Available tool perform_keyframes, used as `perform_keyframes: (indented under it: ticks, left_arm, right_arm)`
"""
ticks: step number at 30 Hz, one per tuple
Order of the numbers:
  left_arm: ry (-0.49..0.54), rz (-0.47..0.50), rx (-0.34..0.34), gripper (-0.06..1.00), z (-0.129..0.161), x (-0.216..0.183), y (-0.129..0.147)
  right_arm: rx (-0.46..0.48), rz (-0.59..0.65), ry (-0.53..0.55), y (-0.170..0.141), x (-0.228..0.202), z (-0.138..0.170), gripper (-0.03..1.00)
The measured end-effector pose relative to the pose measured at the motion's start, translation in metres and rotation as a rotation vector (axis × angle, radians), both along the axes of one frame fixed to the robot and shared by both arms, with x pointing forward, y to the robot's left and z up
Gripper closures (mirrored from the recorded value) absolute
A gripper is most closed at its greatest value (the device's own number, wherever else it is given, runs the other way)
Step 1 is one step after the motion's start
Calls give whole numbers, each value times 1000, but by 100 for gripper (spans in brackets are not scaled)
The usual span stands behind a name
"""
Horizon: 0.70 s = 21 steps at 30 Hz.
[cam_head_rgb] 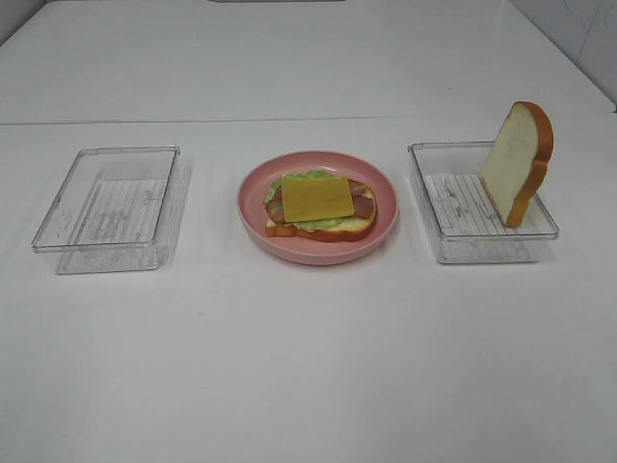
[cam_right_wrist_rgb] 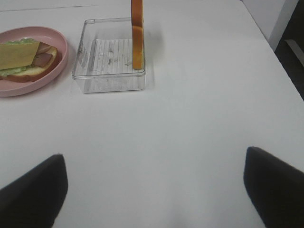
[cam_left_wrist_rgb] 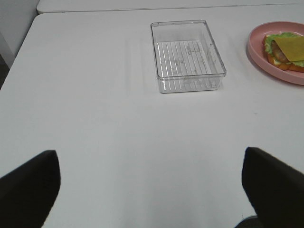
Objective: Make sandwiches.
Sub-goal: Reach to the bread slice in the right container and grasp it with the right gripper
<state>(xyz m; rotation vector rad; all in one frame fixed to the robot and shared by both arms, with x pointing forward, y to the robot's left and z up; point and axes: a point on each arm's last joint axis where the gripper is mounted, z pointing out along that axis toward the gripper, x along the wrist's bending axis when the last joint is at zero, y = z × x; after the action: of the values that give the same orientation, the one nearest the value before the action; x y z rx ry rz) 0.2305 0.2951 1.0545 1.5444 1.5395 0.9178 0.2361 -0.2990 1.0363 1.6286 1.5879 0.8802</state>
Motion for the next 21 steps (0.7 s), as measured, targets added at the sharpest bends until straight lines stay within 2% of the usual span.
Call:
perform_keyframes:
  ticks: [9, 15, 19, 21]
  left_arm:
    - [0, 0, -1, -4, 0, 0, 0]
    - [0, 0, -1, -4, 0, 0, 0]
    - [0, 0, -1, -4, 0, 0, 0]
    - [0, 0, -1, -4, 0, 0, 0]
  right_arm:
    - [0, 0, 7, 0, 1, 0, 3]
    - [4, -2, 141, 0, 26, 12, 3]
    - [31, -23, 256, -1, 66, 35, 3]
    - [32, -23, 264, -1, 74, 41, 3]
